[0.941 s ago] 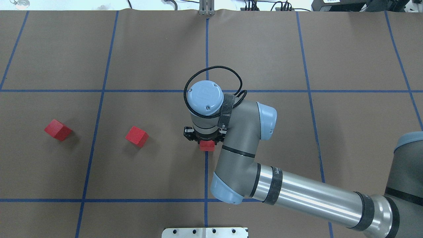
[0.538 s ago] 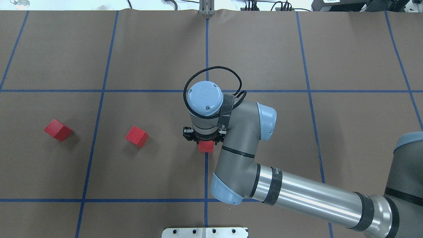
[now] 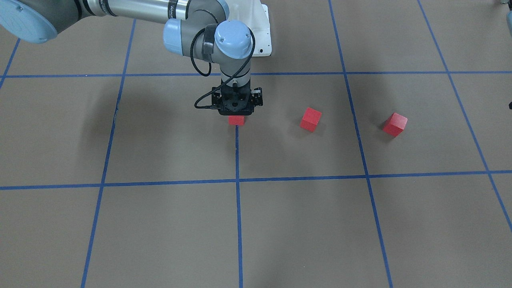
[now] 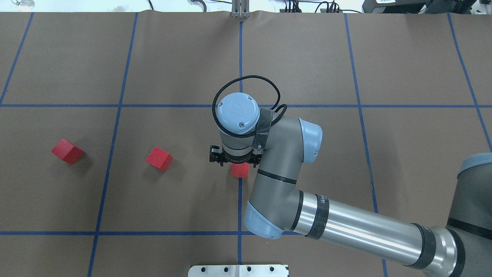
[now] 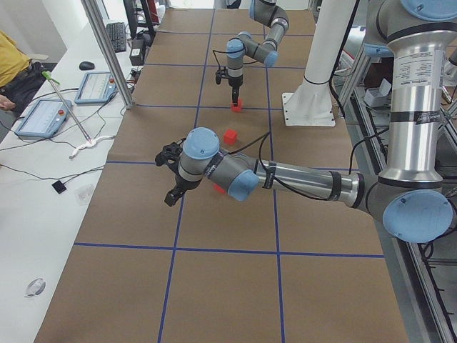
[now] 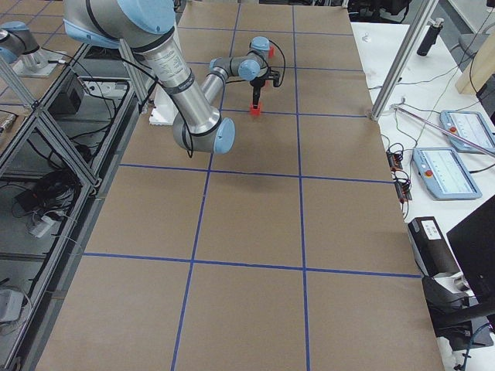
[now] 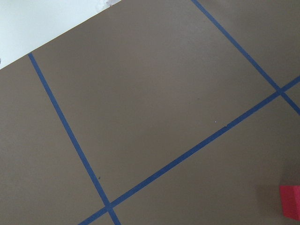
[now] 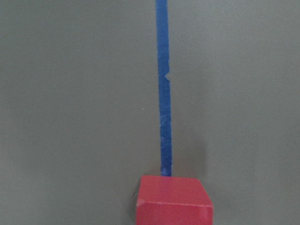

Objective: Form red blocks into L shape at center
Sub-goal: 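Lower the cube at center and open the right gripper, then raise the right gripper away while the left gripper reaches to the middle red cube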

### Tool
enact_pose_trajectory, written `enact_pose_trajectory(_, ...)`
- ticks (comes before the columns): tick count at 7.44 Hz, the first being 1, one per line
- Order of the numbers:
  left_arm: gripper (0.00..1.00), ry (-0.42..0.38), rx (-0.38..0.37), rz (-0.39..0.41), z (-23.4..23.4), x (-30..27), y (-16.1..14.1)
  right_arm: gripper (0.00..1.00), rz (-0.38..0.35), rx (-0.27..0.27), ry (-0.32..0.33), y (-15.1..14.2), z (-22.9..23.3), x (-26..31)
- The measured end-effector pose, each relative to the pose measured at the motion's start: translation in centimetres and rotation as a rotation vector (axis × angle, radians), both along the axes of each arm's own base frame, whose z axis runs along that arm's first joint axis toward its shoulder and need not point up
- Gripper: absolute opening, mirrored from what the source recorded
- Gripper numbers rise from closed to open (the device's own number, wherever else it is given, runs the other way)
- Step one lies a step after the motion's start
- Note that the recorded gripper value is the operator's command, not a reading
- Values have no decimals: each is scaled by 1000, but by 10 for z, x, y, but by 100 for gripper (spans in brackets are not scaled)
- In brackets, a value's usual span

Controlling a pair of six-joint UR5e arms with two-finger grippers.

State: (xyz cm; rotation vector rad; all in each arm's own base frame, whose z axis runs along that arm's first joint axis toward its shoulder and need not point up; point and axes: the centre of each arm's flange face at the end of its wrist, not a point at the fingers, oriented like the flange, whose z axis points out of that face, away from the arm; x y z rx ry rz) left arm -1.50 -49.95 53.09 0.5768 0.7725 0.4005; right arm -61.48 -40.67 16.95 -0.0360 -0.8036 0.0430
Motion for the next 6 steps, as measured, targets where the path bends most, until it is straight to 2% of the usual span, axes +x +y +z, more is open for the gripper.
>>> enact_pose_trajectory(1,100,13,-10,-12,-5,2,-1,99,14,2,-23,-14,-7,20)
enact_pose_trajectory(3,100,58,-31,-6,-34,31,-10,100,42,14,-67,-62,-7,85)
enact_pose_trajectory(4,100,89,-49,13,-57,64,-17,100,36,40,-84,-86,7,132)
enact_pose_trajectory(6,100,138,-103,57,-103,151,-19,100,-9,113,-89,-135,65,243)
